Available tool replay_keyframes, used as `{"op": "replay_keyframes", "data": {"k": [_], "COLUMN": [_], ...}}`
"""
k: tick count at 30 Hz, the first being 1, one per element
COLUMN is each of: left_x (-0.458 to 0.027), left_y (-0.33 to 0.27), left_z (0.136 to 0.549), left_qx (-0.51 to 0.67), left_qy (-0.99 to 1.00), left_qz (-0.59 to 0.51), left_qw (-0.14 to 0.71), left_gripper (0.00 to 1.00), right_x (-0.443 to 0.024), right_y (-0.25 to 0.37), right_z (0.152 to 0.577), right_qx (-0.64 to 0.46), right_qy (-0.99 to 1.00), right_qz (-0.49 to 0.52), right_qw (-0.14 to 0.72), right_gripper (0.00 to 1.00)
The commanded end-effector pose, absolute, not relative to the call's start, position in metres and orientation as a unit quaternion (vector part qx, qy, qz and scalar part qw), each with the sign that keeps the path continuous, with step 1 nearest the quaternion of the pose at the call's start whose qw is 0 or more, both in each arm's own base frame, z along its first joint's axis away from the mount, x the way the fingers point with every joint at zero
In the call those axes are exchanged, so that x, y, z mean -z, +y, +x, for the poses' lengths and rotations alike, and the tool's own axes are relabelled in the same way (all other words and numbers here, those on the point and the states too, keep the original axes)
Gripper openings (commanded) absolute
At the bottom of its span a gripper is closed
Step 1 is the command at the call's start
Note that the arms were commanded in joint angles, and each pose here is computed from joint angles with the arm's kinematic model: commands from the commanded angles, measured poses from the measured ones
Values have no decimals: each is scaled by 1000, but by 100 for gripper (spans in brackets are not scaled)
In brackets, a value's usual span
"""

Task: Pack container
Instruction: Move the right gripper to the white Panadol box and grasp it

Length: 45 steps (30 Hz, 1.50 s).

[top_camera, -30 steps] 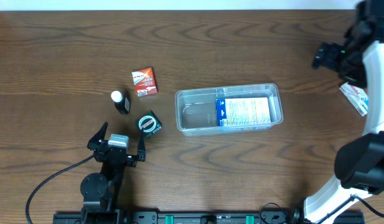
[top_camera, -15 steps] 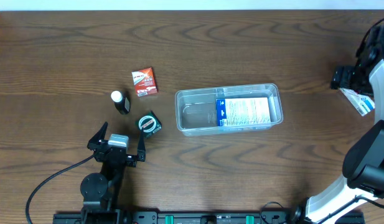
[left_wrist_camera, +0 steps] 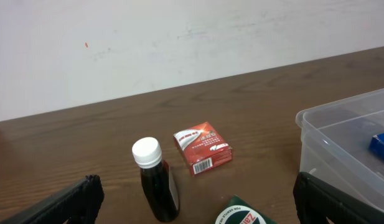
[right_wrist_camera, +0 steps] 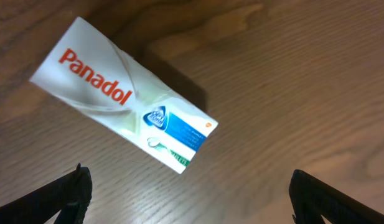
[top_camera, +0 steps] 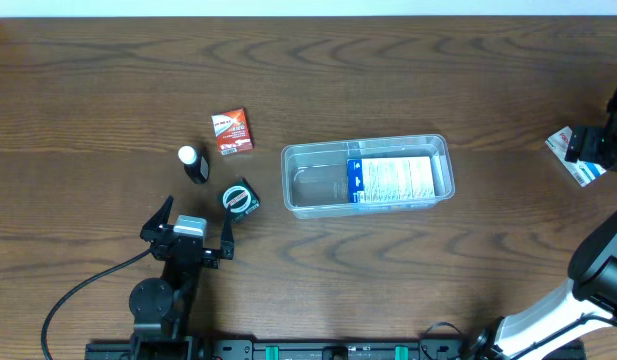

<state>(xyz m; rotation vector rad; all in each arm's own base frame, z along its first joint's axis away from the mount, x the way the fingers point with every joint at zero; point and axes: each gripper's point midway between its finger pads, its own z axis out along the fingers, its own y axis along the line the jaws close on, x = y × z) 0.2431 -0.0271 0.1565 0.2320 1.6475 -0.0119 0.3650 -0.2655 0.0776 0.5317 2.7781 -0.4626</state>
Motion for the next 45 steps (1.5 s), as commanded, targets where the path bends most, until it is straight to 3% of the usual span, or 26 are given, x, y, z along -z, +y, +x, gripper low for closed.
{"op": "replay_keyframes", "data": {"k": [1, 8, 16, 33, 45], "left_x": [-141, -141, -141, -141, -141], "left_y": [-26, -26, -26, -26, -26], "left_z": [243, 243, 243, 243, 243], "left_qx": [4, 3, 4, 4, 4], "left_qy": [746, 746, 746, 746, 746], "left_qz": [106, 106, 106, 106, 106], "left_qw": [658, 658, 658, 658, 658], "left_gripper": [98, 98, 98, 98, 98], "right_x": [-52, -5, -6, -23, 20], "right_y": [-263, -260, -262, -279, -223], "right_z": [366, 370, 386, 420, 418], "right_qx": [120, 40, 18, 87, -35], "right_qy": [968, 963, 958, 969, 979], "right_qz": [177, 234, 237, 80, 100], "right_qw": [131, 130, 161, 217, 176], "right_gripper": [99, 99, 99, 99, 99]}}
